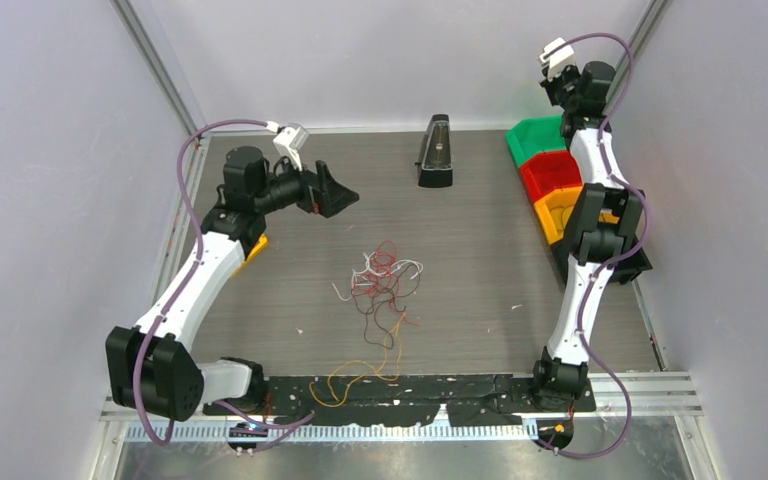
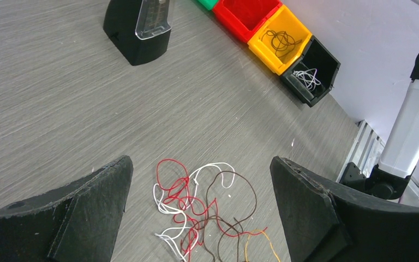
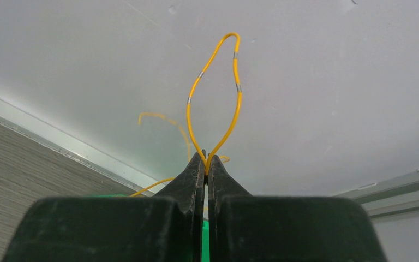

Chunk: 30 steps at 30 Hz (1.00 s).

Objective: Untangle the cables

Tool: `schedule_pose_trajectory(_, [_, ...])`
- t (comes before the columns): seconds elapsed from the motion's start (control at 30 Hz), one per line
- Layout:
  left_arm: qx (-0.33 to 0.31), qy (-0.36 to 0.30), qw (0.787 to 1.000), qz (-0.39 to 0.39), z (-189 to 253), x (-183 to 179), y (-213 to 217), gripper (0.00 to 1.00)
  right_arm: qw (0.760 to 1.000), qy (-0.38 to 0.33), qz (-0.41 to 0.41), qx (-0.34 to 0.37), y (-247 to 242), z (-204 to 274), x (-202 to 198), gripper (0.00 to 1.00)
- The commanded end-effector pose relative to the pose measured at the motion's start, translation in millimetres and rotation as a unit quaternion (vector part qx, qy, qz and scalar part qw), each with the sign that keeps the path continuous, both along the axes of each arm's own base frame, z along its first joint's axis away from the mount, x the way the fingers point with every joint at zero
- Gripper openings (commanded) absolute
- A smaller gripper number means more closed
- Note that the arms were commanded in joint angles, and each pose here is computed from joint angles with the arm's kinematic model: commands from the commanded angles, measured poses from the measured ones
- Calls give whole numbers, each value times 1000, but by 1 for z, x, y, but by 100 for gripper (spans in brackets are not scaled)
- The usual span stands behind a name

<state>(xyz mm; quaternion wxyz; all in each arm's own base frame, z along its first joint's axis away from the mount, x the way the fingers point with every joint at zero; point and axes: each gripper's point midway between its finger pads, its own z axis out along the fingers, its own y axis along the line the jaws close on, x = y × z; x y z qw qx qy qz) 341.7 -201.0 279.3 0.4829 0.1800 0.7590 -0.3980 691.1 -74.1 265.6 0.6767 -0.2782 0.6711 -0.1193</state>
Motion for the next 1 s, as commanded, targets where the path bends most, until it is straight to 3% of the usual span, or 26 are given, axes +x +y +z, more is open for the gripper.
schedule_pose_trajectory(0.0, [-22, -30, 999, -8, 22, 3, -3, 99, 999, -15, -1, -33, -1, 11, 1, 5])
schedule_pose_trajectory(0.07, [-25, -29, 999, -9, 25, 5, -4, 100, 999, -3, -27, -27, -6, -6, 11, 5])
schedule_pose_trajectory(0.23, [-16, -39, 999, -4, 30, 4, -1, 100, 998, -32, -45, 23, -4, 11, 15, 5])
schedule_pose_trajectory(0.43, [-17, -39, 999, -1, 27, -3, 2, 100, 996, -80, -15, 30, 1, 78, -23, 5])
schedule_pose_trajectory(0.57, [-24, -37, 999, -2, 26, -3, 1, 100, 996, -82, -2, 25, -5, 97, -44, 6])
schedule_pose_trajectory(0.97, [-23, -31, 999, -4, 21, -3, 1, 99, 999, -7, -1, 40, -17, 65, -63, 5])
